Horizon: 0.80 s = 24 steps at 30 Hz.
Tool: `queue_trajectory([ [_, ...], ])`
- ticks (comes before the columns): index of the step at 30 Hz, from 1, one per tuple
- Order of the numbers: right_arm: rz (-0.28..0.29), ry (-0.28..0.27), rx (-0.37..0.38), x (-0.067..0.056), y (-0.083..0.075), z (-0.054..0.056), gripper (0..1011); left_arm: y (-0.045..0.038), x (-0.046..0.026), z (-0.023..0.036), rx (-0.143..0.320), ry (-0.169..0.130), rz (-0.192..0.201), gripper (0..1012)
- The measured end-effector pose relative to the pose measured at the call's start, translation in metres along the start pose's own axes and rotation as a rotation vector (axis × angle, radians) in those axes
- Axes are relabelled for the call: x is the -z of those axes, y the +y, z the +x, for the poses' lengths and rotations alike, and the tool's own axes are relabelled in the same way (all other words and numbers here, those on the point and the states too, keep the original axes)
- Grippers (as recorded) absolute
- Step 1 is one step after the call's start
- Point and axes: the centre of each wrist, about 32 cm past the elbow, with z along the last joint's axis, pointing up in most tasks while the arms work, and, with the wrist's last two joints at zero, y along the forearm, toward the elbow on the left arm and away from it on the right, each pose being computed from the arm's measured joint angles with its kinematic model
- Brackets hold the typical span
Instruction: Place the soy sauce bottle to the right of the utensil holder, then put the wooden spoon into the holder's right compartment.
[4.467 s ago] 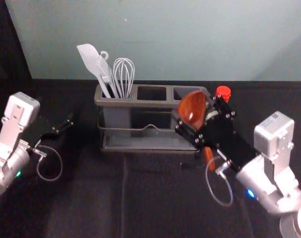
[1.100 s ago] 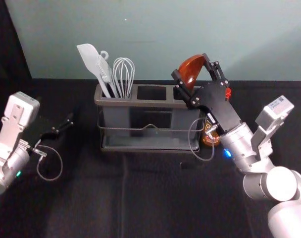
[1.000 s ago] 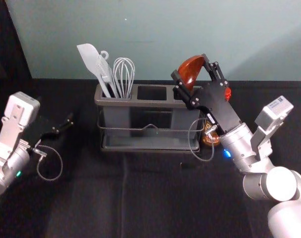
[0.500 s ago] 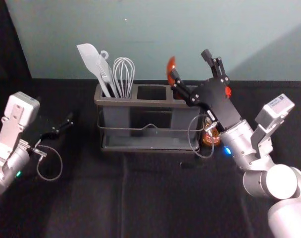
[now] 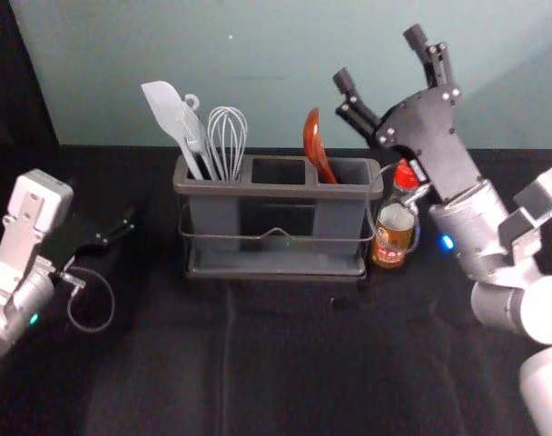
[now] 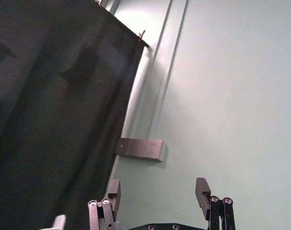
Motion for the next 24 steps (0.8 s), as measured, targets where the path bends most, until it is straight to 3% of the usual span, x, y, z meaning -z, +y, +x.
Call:
queue_trajectory([
  [7, -0.052, -0.069, 0.04, -0.015, -0.002, 0.027, 1003, 0.0, 0.0, 0.0, 0.0, 0.0, 0.0, 1000],
  [15, -0.113, -0.13, 0.051, -0.028, -0.007, 0.066, 1002, 0.0, 0.0, 0.0, 0.0, 0.0, 0.0, 1000],
  [20, -0.221, -0.119, 0.061, -0.03, -0.018, 0.082, 1002, 0.0, 0.0, 0.0, 0.0, 0.0, 0.0, 1000],
  [24, -0.354, -0.074, 0.1, -0.027, -0.036, 0.088, 1002, 0.0, 0.0, 0.0, 0.0, 0.0, 0.0, 1000],
])
